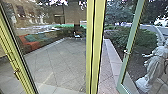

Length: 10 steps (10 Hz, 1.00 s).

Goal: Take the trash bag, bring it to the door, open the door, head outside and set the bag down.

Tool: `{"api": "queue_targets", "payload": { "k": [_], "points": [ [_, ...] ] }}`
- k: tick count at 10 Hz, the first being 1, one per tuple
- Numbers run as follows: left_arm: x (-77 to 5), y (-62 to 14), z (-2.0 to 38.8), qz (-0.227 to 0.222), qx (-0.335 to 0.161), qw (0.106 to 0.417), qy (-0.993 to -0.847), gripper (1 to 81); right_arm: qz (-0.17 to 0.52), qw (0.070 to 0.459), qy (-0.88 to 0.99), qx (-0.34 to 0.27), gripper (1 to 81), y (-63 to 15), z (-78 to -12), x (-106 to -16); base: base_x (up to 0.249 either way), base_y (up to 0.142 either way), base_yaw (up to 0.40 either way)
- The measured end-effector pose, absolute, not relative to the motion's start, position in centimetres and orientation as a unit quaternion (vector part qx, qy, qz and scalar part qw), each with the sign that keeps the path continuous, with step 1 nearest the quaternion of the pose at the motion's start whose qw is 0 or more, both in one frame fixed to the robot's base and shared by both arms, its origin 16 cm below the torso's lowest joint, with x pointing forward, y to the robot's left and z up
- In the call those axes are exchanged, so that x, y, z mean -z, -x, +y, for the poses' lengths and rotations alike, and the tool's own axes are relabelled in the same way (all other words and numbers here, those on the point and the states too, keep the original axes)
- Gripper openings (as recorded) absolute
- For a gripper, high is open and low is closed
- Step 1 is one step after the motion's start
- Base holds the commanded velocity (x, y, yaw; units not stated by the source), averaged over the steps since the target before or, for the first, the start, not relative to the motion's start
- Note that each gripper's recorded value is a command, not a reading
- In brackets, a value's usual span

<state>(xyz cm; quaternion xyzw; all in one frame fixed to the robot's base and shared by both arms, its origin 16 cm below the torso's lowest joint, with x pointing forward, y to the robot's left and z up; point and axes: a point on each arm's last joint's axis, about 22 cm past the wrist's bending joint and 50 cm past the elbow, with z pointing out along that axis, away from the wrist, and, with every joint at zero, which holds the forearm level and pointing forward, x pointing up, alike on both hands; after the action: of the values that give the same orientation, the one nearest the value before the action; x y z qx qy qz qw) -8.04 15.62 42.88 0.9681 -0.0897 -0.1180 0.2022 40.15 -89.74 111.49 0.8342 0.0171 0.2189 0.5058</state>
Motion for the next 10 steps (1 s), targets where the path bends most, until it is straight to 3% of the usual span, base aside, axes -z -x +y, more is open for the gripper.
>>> {"api": "queue_targets", "payload": {
  "k": [2, 4, 6, 10],
  "points": [
    [-42.9, 8.0, 15.6, -0.090, 0.118, 0.202, -0.968, 1.0, 0.005, 0.509, -0.834, -0.211, 81.1, -39.1, -90.7, -111.6, 0.000, 0.000, 0.000],
    [-42.9, 8.0, 15.6, -0.090, 0.118, 0.202, -0.968, 1.0, -0.024, 0.479, -0.850, -0.219, 81.1, -39.5, -90.0, -111.1, 0.000, 0.000, 0.000],
    [-42.9, 8.0, 15.6, -0.090, 0.118, 0.202, -0.968, 1.0, -0.079, 0.404, -0.886, -0.215, 81.1, -40.5, -87.2, -108.5, 0.000, 0.000, 0.000],
    [-42.9, 8.0, 15.6, -0.090, 0.118, 0.202, -0.968, 1.0, -0.178, 0.216, -0.950, -0.135, 81.1, -38.4, -80.2, -101.4, 0.000, 0.000, 0.000]
  ]
}}
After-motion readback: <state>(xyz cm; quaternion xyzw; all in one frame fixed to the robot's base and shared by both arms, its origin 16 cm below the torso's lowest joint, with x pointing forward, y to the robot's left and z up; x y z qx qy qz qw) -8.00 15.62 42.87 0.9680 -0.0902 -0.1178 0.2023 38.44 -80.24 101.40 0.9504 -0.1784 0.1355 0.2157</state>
